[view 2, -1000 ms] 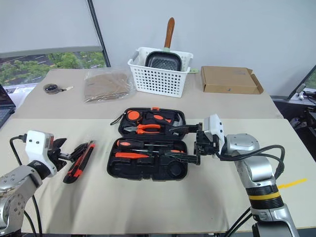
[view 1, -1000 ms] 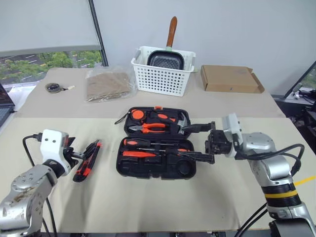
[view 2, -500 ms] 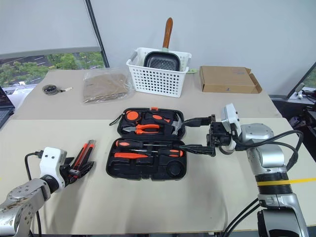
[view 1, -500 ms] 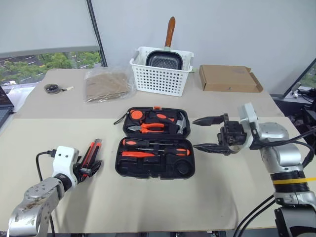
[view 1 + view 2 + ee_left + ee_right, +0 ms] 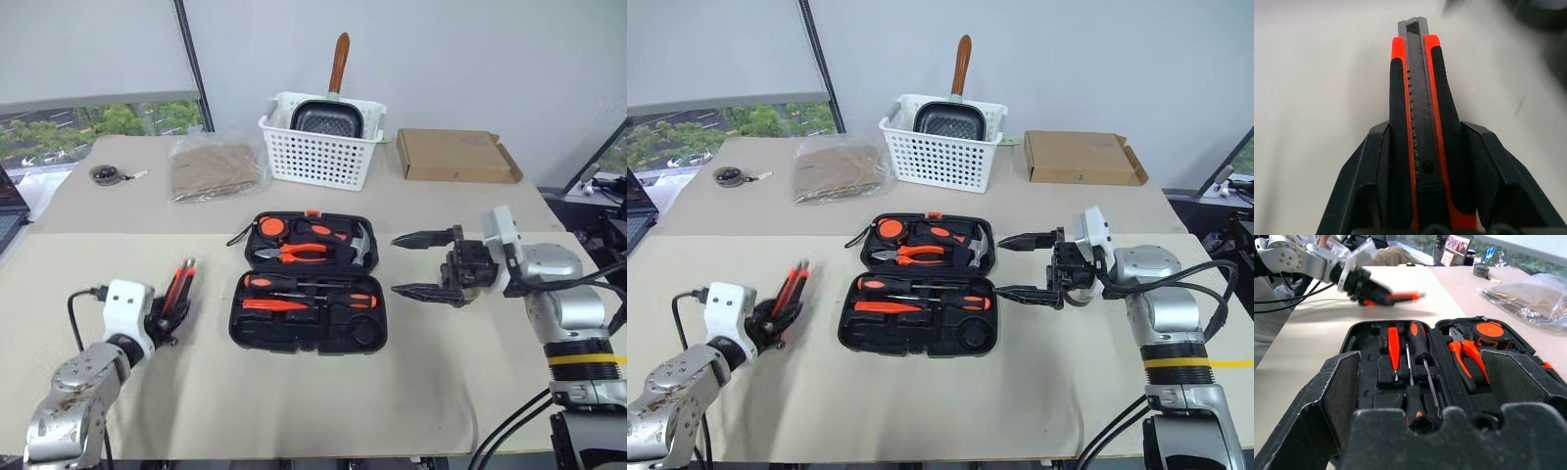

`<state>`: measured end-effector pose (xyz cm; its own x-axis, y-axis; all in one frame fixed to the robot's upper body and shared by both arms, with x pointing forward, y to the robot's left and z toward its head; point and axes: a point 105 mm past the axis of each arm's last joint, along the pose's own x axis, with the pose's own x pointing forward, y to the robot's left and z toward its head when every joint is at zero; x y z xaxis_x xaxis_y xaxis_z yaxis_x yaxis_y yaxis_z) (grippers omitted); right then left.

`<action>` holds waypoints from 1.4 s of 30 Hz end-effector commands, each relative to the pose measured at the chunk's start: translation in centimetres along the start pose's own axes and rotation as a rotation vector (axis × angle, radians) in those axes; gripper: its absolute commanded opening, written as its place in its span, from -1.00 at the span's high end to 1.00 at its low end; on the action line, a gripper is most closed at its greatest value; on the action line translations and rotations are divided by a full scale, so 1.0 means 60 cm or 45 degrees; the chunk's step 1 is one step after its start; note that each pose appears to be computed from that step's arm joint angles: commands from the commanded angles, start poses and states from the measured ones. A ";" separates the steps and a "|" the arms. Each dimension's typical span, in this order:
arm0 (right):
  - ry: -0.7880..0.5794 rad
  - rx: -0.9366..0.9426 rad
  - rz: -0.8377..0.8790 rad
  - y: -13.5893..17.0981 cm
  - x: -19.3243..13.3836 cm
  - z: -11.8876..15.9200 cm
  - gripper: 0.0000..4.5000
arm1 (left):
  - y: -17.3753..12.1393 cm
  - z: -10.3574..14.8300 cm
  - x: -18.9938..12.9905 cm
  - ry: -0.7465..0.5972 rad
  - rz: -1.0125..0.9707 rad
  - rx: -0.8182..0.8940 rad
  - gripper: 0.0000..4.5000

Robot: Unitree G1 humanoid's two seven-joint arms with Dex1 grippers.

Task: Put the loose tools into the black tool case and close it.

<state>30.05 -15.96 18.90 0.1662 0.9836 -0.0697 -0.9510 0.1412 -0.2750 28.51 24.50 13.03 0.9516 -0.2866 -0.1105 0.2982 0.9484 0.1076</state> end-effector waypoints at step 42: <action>0.151 -0.009 -0.156 0.057 -0.063 -0.007 -1.00 | -0.223 0.030 0.064 0.314 -1.589 0.921 0.24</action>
<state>26.32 -19.47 16.50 0.3113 0.9339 -0.1756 -0.9301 0.2615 -0.2580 28.38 11.22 11.35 0.0341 -0.7495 -0.6611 0.9597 -0.1601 0.2310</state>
